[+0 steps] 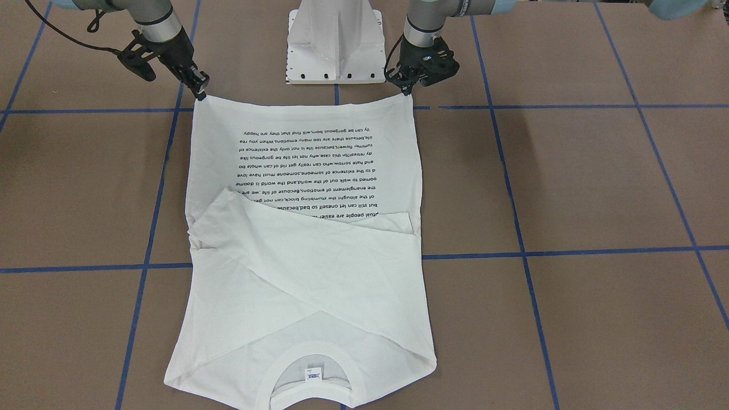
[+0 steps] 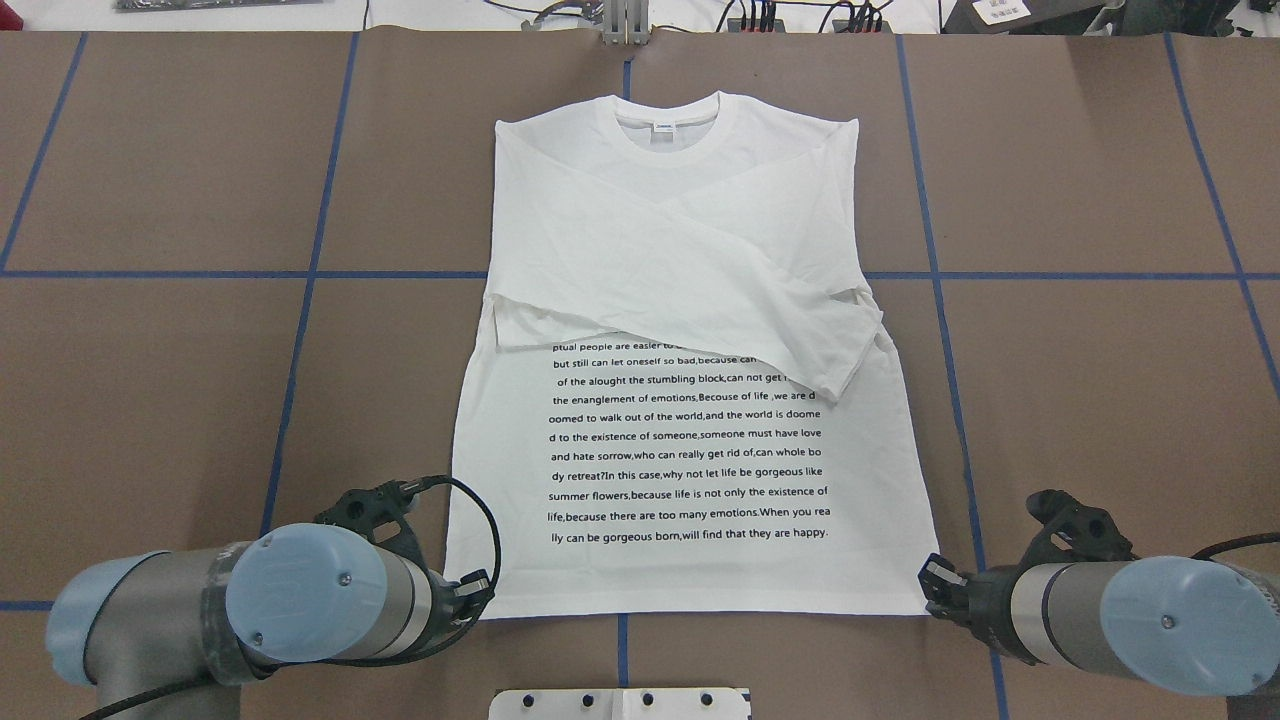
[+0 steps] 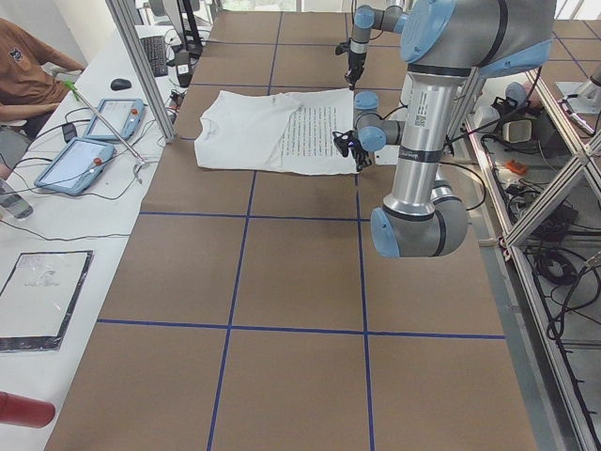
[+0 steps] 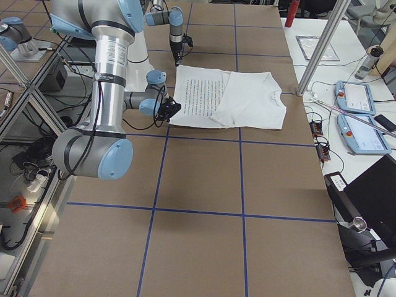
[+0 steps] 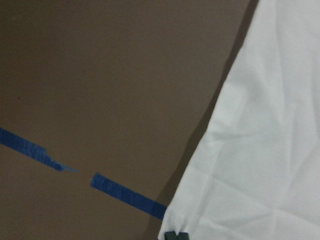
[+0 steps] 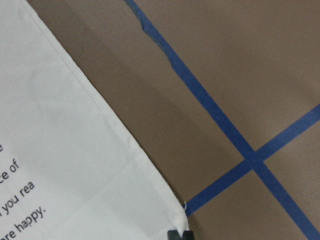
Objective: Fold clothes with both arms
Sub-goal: 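Grasp both hem corners with the left and right grippers, then lift the hem with both grippers and fold it toward the collar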
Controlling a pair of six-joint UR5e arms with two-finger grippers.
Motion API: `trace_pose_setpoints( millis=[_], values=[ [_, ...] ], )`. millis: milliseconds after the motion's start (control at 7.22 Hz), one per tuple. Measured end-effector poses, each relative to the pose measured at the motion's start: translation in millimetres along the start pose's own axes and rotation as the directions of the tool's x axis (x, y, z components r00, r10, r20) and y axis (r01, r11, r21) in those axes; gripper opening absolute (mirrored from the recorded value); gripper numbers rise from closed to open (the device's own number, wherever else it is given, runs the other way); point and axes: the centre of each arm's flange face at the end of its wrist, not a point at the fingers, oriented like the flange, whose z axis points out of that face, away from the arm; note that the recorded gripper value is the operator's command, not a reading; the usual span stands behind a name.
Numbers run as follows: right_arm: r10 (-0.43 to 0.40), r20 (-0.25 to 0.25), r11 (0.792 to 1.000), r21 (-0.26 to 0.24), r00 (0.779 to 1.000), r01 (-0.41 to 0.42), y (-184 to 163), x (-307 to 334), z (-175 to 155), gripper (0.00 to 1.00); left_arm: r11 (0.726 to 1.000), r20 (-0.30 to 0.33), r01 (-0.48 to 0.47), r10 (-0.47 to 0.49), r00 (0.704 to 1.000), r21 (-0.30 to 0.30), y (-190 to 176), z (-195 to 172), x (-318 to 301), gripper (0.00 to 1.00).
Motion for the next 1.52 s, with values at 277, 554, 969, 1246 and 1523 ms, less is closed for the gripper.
trace_pose_setpoints(
  millis=[277, 554, 969, 1246, 1523],
  values=[
    [-0.014, 0.006, 0.999, -0.034, 1.000, 0.014, 13, -2, -7, 0.00, 1.000, 0.013, 0.002, -0.002, 1.000, 0.003, -2, -15, -18, 0.00],
    [-0.027, 0.014, 0.998, -0.059, 1.000, 0.028, 25, -3, -13, 0.00, 1.000, 0.020, 0.009, -0.009, 1.000, -0.002, -4, -34, -47, 0.00],
    [-0.052, 0.022, 0.994, -0.096, 0.998, 0.054, 43, -2, -22, 0.00, 0.998, 0.012, 0.054, -0.054, 0.998, -0.037, 14, -48, -58, 0.00],
    [-0.060, 0.026, 0.992, -0.112, 0.998, 0.063, 49, -1, -29, 0.00, 0.995, -0.002, 0.075, -0.075, 0.997, -0.061, 26, -58, -58, 0.00],
    [-0.048, 0.050, 0.991, -0.119, 0.998, 0.054, 47, -6, -46, 0.00, 0.994, -0.068, 0.076, -0.082, 0.994, -0.079, 25, -89, -49, 0.00]
  ],
)
